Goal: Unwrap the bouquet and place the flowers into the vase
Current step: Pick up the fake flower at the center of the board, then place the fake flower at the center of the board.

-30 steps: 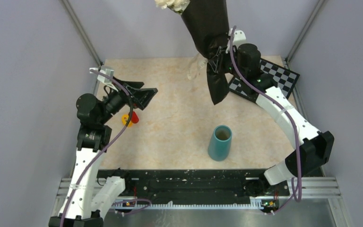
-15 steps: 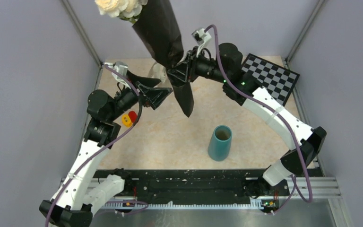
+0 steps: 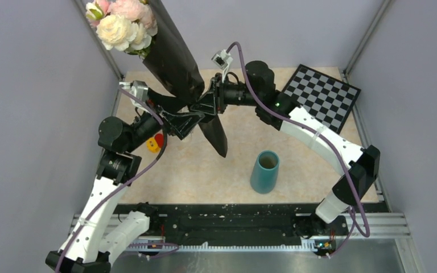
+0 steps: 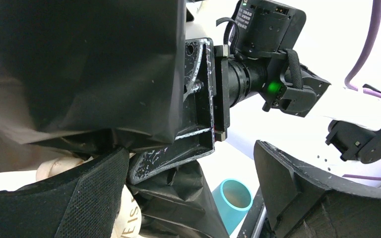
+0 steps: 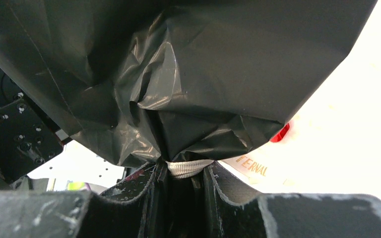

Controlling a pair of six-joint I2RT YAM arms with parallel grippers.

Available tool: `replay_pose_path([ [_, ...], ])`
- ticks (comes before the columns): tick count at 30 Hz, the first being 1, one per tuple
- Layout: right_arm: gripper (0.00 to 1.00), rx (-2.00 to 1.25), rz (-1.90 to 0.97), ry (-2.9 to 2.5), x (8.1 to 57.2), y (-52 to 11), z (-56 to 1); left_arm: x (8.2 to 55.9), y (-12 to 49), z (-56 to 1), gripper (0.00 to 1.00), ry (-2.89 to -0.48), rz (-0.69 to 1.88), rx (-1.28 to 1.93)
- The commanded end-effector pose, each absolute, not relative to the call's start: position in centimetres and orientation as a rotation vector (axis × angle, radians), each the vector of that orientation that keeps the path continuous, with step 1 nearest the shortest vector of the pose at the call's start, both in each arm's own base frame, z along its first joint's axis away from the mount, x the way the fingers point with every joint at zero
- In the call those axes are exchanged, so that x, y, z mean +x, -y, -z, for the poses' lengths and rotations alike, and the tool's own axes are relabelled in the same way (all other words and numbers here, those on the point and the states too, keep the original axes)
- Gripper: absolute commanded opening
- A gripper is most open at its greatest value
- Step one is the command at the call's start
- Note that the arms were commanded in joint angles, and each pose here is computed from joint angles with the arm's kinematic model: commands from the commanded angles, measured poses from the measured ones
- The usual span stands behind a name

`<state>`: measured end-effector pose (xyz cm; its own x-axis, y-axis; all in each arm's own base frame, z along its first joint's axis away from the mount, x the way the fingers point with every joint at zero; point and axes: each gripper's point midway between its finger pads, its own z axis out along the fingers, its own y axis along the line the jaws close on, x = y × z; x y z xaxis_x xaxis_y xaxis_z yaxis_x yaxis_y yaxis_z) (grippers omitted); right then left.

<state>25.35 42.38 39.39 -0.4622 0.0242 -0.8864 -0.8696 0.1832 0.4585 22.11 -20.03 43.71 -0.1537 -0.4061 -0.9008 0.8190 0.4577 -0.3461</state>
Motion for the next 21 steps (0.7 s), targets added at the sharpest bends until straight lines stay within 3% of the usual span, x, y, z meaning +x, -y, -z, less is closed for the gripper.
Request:
replay_pose_path([
  [1, 0.00, -0.896, -1.468, -1.438, 22.0, -41.0, -44.3, 21.2, 21.1, -43.7, 0.99, -1.291, 1.196, 0.491],
  [9, 0.00, -0.922, -1.478, -1.371, 20.3, -39.7, -45.4, 23.3, 18.0, -42.1, 0.99, -1.398, 1.004, 0.272],
  [21, 0.00, -0.888, -1.454, -1.337, 19.7, -38.4, -46.4, 21.5, 18.2, -42.3, 0.99, -1.417, 1.094, 0.258],
])
